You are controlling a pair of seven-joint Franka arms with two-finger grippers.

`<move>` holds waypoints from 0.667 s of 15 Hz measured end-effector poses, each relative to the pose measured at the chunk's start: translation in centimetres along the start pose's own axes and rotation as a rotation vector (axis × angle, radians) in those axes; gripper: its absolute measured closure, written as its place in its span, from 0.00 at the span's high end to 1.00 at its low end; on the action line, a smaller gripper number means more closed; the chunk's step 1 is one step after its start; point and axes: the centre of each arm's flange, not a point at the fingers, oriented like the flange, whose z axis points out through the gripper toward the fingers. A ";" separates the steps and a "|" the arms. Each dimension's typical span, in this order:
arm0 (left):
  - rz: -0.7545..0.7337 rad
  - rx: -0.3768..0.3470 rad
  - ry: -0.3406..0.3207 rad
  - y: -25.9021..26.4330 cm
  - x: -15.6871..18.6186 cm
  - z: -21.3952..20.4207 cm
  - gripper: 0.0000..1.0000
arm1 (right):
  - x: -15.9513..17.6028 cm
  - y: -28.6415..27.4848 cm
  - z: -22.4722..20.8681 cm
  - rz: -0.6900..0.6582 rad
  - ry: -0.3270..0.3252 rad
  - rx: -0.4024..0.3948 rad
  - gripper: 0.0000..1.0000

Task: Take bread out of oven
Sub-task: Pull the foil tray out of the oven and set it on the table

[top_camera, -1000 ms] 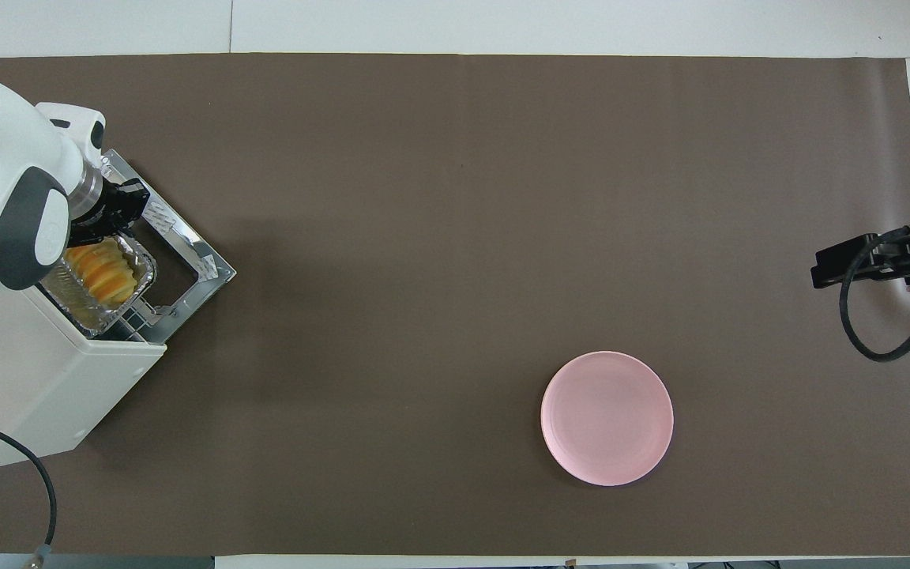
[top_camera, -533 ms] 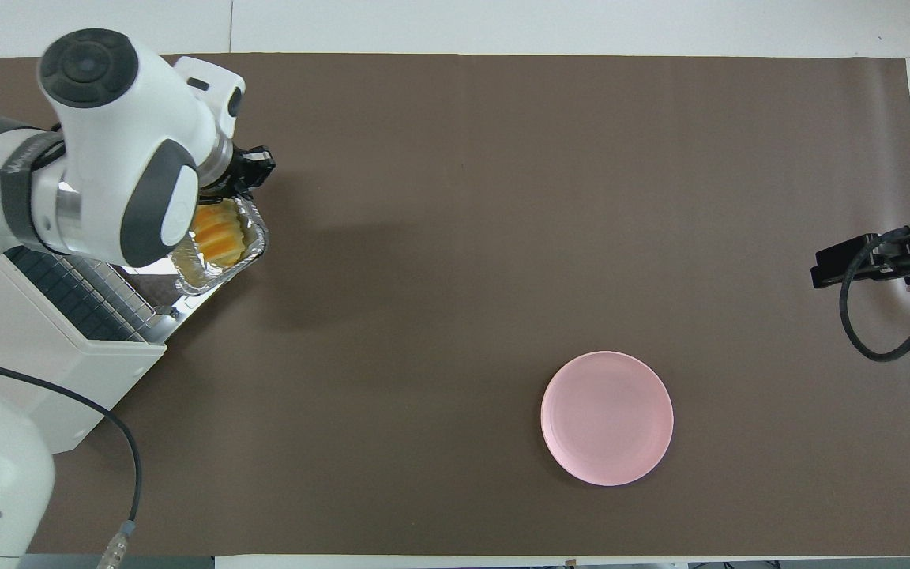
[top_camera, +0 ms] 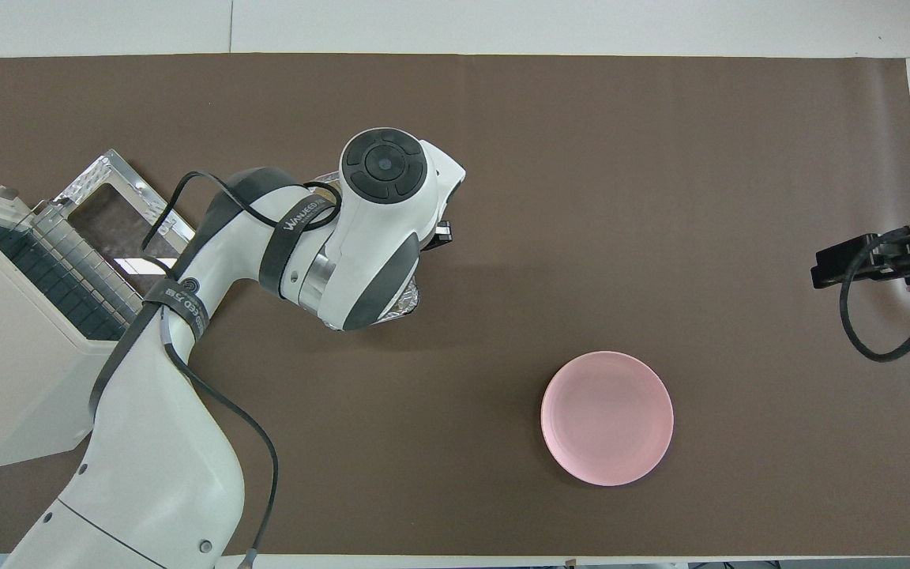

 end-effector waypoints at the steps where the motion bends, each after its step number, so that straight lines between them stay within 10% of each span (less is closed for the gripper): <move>1: 0.019 -0.006 0.005 1.1 -0.7 0.2 0.02 | 0.0 0.0 0.0 0.000 0.000 0.000 1.00; 7: 0.109 -0.002 -0.005 6.2 -4.5 3.2 0.05 | 0.0 0.0 0.0 0.000 0.000 0.000 1.00; 10: 0.114 -0.007 0.004 6.7 -4.7 2.9 0.31 | 0.0 0.0 0.0 0.000 0.000 0.000 1.00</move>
